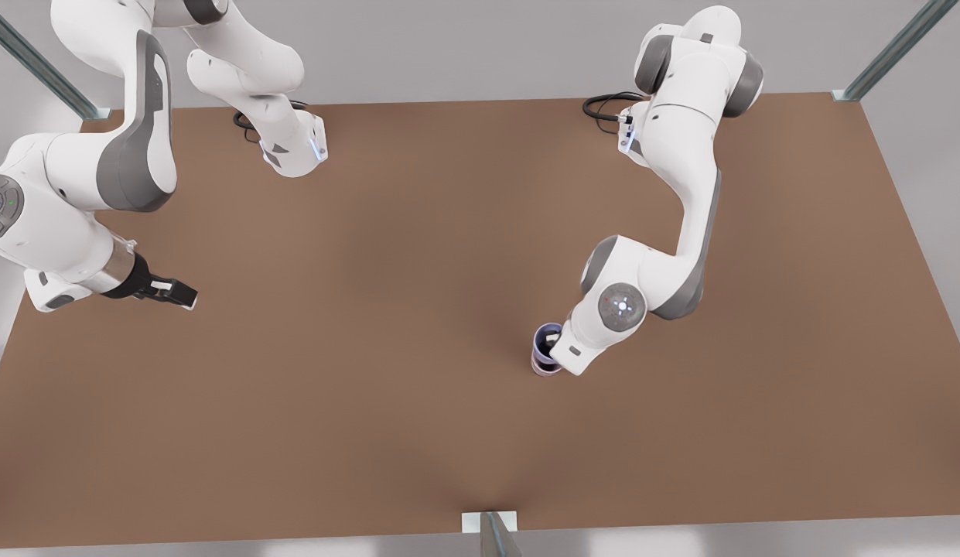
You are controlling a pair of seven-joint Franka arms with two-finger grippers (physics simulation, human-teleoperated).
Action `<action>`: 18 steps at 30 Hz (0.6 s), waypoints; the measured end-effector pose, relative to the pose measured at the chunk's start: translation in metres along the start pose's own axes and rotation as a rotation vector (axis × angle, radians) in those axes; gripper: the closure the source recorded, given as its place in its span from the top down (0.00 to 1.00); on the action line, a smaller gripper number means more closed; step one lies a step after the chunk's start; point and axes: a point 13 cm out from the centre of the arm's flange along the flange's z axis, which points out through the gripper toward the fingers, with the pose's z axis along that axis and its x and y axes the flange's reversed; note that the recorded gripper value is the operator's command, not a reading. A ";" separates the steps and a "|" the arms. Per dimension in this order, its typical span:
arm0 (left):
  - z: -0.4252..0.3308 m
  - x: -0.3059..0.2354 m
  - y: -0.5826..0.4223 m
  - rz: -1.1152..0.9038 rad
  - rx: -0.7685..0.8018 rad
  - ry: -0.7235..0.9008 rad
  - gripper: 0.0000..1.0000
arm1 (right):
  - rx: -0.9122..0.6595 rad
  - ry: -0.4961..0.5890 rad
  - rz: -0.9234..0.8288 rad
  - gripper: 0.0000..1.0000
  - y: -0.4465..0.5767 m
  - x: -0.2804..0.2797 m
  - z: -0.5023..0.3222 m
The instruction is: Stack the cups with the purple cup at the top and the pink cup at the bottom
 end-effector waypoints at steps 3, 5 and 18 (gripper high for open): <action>0.002 -0.002 0.002 -0.022 0.000 0.001 0.21 | 0.000 -0.001 -0.018 1.00 0.001 0.000 0.000; 0.001 -0.004 0.004 -0.036 0.003 -0.001 0.21 | -0.001 -0.003 -0.028 1.00 0.001 0.000 -0.001; 0.008 -0.011 0.007 -0.095 0.013 -0.007 0.21 | -0.001 -0.008 -0.071 1.00 0.002 -0.002 0.000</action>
